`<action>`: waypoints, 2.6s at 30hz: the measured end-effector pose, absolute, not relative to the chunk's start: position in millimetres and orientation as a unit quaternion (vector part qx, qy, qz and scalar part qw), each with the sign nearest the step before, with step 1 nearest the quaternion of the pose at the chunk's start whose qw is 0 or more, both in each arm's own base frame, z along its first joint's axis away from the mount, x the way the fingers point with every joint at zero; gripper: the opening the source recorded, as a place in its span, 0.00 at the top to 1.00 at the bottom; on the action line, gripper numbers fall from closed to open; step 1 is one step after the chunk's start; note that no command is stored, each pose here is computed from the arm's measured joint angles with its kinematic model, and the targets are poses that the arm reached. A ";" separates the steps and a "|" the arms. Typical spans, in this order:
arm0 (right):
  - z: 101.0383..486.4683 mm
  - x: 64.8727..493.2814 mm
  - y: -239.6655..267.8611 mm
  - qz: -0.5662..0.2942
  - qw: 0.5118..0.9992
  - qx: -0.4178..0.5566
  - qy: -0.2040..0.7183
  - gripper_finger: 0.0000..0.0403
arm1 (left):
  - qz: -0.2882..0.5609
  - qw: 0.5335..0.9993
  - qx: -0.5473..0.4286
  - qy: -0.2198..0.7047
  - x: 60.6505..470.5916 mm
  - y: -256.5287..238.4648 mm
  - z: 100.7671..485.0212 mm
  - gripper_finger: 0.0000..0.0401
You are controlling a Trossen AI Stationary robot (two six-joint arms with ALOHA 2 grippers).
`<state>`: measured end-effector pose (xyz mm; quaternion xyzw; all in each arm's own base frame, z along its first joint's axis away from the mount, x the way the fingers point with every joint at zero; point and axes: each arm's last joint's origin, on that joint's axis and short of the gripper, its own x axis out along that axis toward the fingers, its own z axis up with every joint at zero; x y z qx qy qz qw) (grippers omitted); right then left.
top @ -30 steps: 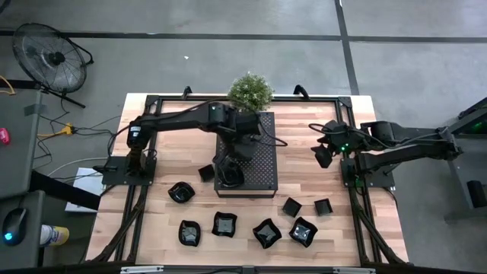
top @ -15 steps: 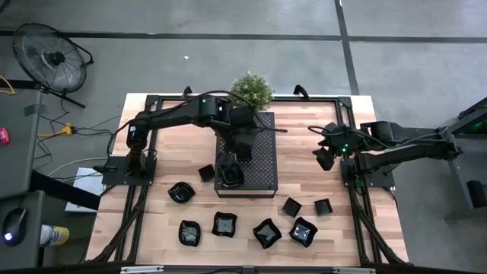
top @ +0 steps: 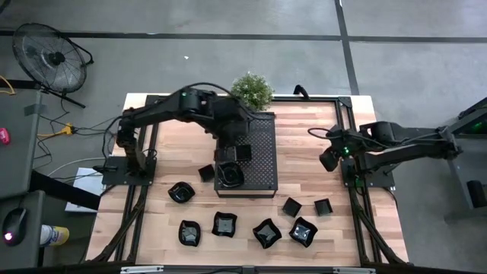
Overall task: Pick & Place Mini shaped plates
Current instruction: Stack the square plate on top of the square plates on the shelf
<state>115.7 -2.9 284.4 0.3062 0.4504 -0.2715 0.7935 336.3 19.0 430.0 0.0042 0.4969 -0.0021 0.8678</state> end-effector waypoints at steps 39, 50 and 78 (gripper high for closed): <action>215.4 152.7 80.8 -0.015 0.725 0.359 0.588 0.48 | 0.074 0.951 -0.093 0.287 185.4 -37.6 382.4 0.83; 192.8 163.3 100.8 -0.175 0.606 0.483 0.608 0.48 | 0.048 0.948 -0.087 0.301 184.9 -38.9 380.9 0.83; 141.3 180.8 123.1 -0.321 0.578 0.463 0.590 0.50 | 0.022 0.952 -0.068 0.297 167.8 -35.6 387.0 0.83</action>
